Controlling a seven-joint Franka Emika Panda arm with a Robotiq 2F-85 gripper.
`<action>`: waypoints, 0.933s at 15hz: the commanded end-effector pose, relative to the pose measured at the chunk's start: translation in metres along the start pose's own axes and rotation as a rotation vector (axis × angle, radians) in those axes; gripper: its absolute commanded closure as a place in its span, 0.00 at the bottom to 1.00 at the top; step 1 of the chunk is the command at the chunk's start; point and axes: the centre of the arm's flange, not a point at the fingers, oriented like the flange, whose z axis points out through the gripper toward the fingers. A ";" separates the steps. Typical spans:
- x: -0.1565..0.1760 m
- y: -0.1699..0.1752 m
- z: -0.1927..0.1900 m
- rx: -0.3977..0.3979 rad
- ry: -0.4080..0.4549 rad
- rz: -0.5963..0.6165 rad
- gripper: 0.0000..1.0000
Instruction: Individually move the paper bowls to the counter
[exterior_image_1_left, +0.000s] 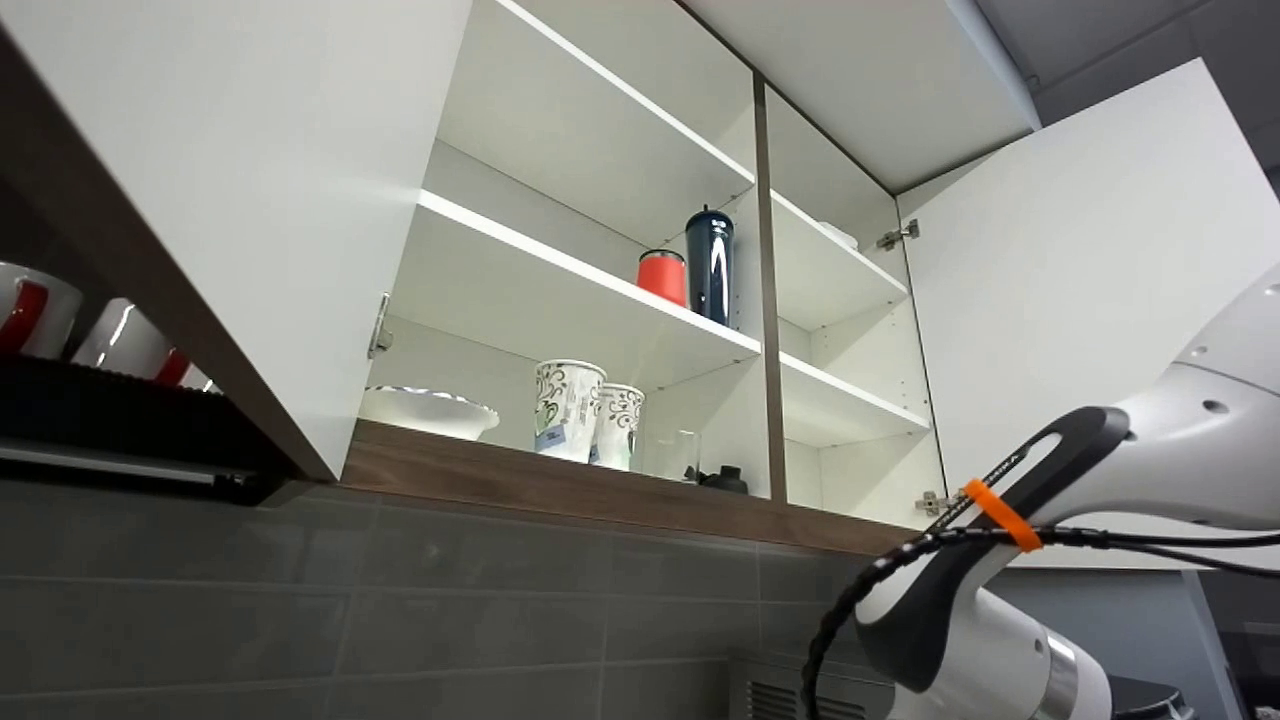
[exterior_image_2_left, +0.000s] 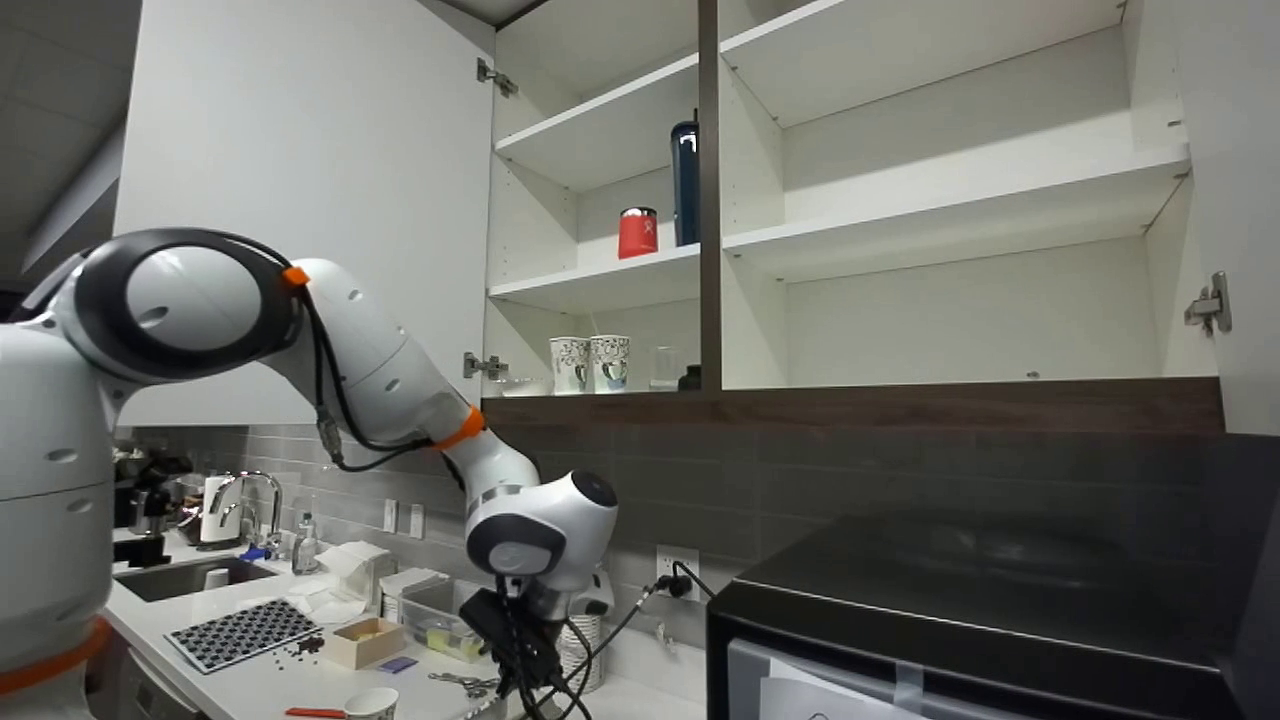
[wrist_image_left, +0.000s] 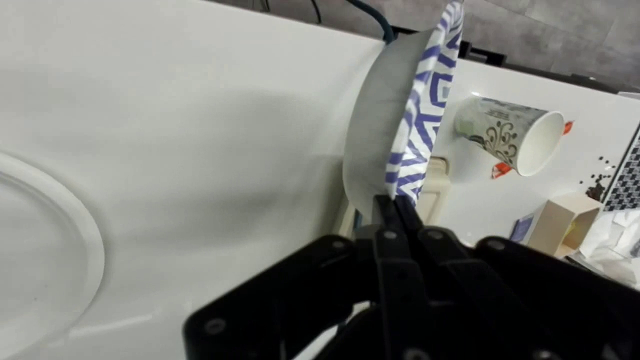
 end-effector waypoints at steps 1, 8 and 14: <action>0.005 0.047 0.037 0.039 -0.040 0.007 0.99; 0.019 0.093 0.075 0.129 0.076 0.155 0.99; 0.035 0.114 0.091 0.141 0.165 0.255 0.99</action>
